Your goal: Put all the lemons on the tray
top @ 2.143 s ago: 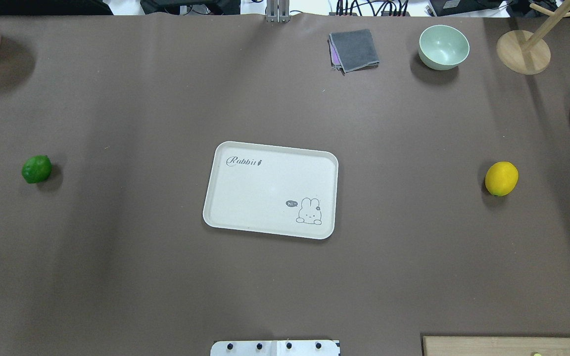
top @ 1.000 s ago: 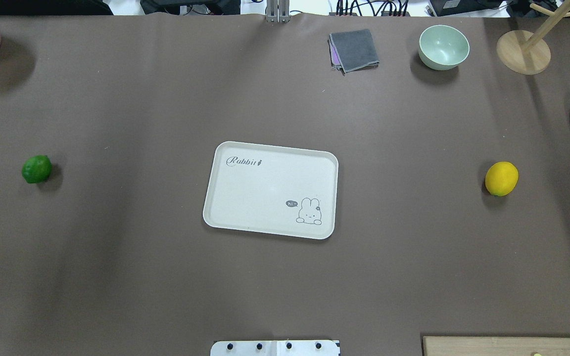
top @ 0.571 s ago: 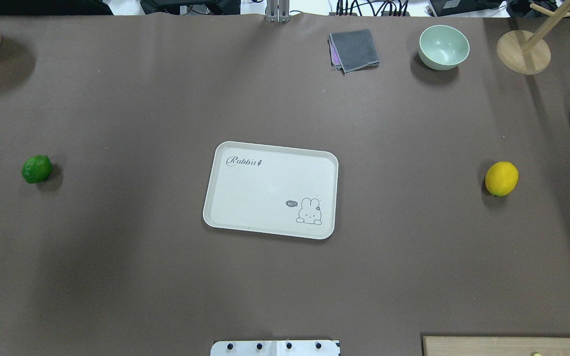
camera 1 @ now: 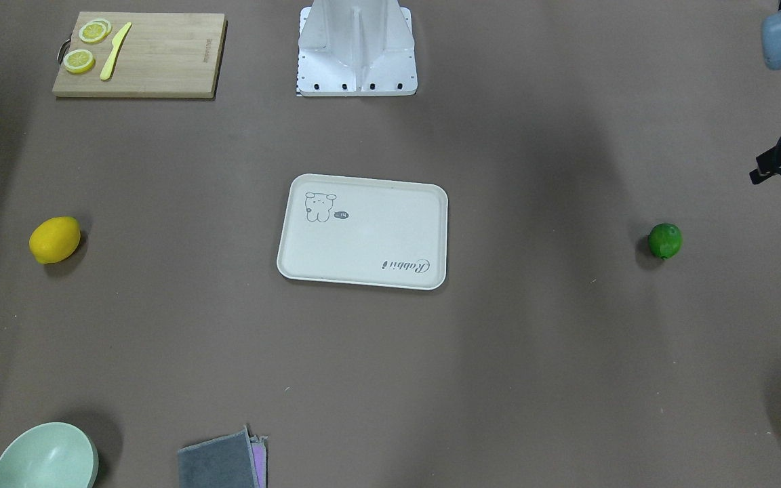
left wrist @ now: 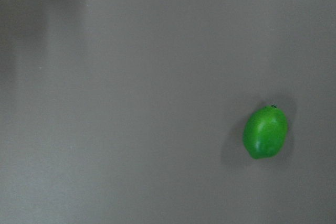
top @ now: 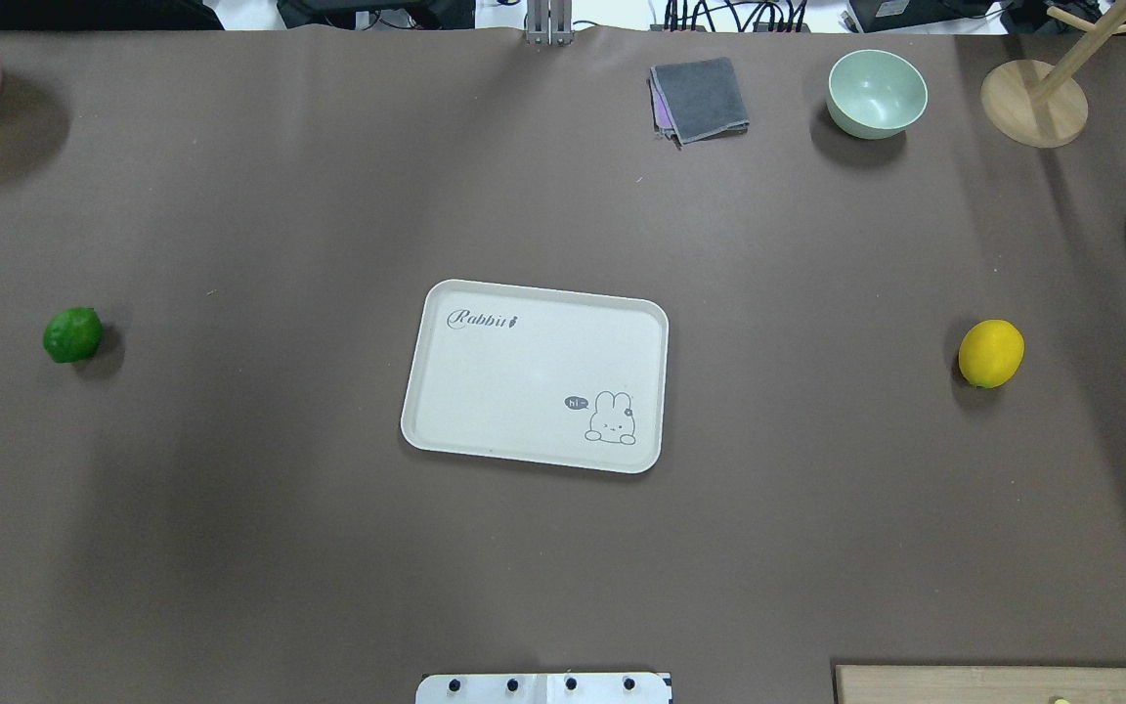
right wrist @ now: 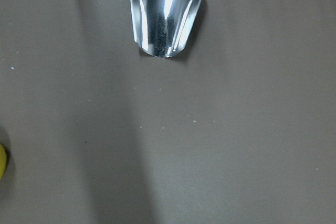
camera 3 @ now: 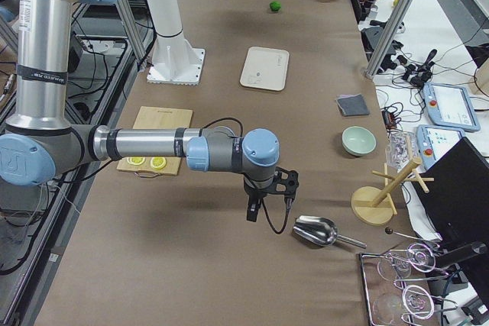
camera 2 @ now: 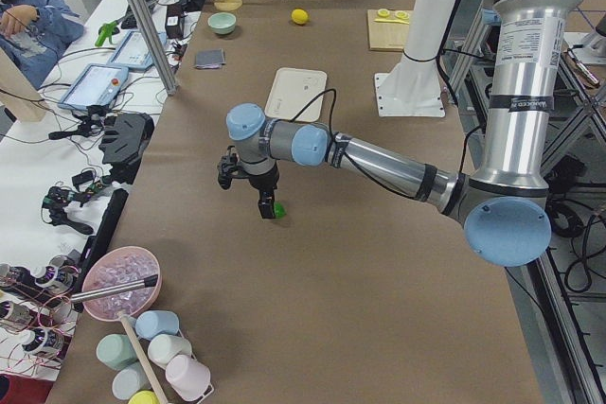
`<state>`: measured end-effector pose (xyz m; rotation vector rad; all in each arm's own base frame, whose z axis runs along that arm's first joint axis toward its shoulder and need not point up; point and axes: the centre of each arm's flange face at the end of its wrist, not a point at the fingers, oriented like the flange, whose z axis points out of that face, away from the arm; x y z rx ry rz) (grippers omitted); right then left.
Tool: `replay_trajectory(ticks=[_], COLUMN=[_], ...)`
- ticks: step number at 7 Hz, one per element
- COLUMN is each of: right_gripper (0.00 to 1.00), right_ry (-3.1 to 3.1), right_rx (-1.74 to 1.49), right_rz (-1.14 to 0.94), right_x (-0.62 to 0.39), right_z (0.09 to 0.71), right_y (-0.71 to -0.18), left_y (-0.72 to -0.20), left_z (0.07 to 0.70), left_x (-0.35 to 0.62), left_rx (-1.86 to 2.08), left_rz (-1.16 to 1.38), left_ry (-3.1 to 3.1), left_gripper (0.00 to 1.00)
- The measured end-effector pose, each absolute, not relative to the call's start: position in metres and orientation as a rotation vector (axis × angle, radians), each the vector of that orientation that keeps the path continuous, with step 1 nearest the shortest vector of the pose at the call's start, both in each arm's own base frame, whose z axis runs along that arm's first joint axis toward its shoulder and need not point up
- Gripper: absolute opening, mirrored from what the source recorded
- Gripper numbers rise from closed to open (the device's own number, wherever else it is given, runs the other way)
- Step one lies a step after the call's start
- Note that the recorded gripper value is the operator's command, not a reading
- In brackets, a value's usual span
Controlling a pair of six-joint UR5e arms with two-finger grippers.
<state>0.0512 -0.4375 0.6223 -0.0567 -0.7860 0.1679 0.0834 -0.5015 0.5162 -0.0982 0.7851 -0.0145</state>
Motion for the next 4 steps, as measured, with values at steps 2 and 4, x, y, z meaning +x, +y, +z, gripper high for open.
replay_trajectory(ticks=[2, 4], right_gripper=[1.00, 1.00], right_ry=[-0.811, -0.816], right_rx=[-0.089, -0.133], right_rz=[0.193, 0.232], right_x=[0.007, -0.047], right_z=[0.589, 0.556], right_y=[-0.467, -0.494], left_y=[-0.498, -0.509], left_z=[0.514, 0.534], left_x=[0.130, 0.176], left_rx=[-0.121, -0.120], left_rz=[-0.008, -0.002], left_ry=[0.780, 0.758], left_gripper=[0.97, 0.97])
